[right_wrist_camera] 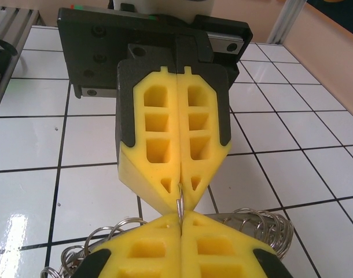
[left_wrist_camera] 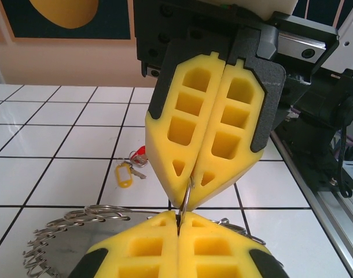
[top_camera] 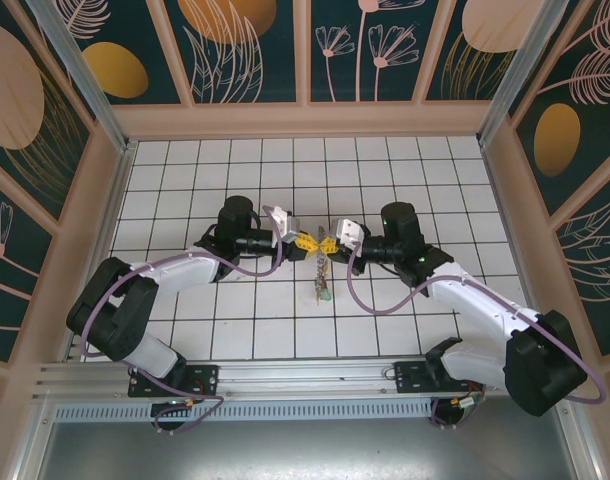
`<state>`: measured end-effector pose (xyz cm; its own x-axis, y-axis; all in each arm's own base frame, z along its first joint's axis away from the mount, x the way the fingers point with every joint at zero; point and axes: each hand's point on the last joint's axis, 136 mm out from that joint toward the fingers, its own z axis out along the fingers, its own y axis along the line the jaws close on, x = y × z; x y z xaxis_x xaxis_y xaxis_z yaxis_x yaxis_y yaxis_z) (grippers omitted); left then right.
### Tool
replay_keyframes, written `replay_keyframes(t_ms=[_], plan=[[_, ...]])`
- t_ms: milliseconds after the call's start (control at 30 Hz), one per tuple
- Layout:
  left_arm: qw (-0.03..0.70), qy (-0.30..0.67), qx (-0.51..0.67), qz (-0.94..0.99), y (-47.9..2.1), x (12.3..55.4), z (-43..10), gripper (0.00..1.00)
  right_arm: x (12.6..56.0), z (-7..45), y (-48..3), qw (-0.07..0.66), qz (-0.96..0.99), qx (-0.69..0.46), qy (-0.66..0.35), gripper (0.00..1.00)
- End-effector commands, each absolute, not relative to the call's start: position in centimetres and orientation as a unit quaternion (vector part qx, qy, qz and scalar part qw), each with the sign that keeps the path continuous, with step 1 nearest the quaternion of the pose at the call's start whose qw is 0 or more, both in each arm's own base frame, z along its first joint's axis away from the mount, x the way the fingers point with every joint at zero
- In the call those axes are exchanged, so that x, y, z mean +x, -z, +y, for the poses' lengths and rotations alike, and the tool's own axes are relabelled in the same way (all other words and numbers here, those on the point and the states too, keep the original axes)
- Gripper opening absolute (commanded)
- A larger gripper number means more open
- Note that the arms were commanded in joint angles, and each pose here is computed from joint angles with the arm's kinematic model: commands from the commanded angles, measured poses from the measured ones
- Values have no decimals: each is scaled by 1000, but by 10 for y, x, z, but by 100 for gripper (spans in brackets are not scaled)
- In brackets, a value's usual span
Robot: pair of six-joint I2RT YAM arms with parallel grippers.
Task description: Put the keys on the keyring
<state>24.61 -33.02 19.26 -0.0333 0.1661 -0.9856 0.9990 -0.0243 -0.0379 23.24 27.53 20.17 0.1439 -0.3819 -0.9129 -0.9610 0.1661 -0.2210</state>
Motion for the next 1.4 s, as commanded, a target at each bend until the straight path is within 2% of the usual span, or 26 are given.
replay_keyframes(t_ms=[0,200,333,433,600,700,867,967,1067,1167,1267,1367], plan=[[445,477,554,517,-205,244,-336,2,236,280,-223,516,555,-583,-293,0],[425,487,561,516,-202,240,-337,14,233,283,-231,515,547,-584,-307,0],[418,482,568,520,-199,240,-337,15,229,285,-234,514,538,-587,-319,0],[412,480,572,522,-197,240,-337,12,230,286,-235,512,540,-586,-320,0],[415,478,572,522,-197,241,-337,0,230,286,-235,512,542,-584,-322,0],[421,475,569,522,-198,242,-337,0,234,284,-234,515,551,-578,-312,5],[452,463,533,545,-205,255,-336,0,241,268,-238,533,572,-551,-291,22],[467,458,515,554,-209,262,-336,0,238,256,-249,555,574,-525,-295,24],[477,455,497,565,-213,269,-335,0,248,236,-263,587,600,-461,-289,26],[485,455,494,560,-218,269,-334,0,284,201,-273,602,678,-317,-279,34],[488,450,488,567,-221,271,-333,0,325,154,-250,553,779,-159,-250,35],[490,449,485,569,-222,270,-332,0,344,119,-207,466,851,-49,-237,34]])
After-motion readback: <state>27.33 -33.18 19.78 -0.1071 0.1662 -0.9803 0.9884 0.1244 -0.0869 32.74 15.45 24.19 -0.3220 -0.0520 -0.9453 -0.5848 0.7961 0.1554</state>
